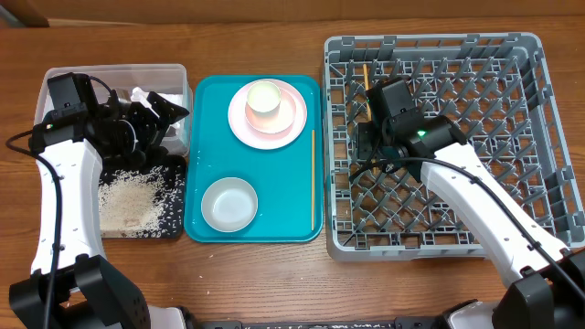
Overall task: Sort waste into correct bins and load items into the dishwasher
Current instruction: 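Carry the chopstick with the right gripper over the grey dish rack, then lower the chopstick upright into the rack and open the right gripper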
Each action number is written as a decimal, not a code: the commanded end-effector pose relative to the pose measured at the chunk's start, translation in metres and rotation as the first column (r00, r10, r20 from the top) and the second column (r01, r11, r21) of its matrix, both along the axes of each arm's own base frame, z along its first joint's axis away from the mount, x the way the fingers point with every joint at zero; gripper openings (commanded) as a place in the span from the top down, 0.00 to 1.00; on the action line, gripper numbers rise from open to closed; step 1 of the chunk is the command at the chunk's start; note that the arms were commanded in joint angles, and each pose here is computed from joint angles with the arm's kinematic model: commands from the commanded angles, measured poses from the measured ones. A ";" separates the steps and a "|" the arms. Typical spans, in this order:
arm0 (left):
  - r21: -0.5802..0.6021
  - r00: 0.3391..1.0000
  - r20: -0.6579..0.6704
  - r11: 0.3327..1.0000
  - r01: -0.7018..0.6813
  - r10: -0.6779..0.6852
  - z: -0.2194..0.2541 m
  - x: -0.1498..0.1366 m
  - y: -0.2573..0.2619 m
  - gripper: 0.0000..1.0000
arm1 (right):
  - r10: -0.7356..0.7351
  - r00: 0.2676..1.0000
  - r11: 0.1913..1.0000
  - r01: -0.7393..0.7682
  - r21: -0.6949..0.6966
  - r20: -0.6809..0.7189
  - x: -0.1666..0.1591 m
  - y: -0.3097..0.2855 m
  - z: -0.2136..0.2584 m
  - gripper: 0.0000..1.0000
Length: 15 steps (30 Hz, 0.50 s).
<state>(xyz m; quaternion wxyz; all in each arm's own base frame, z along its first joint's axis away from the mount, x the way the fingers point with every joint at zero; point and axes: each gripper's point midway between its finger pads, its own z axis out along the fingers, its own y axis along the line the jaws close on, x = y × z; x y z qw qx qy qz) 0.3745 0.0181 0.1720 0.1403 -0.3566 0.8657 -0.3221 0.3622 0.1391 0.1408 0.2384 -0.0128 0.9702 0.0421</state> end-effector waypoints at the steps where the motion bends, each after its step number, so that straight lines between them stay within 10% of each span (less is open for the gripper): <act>1: 0.021 0.999 0.032 1.000 0.008 -0.009 0.008 0.003 0.002 0.00 | -0.012 1.000 1.000 0.012 -0.008 0.021 0.001 -0.004 0.005 0.96; 15: 0.021 0.999 0.032 1.000 0.008 -0.009 0.008 0.003 0.002 0.00 | -0.062 0.998 0.997 0.062 -0.043 0.018 -0.001 -0.014 0.004 0.96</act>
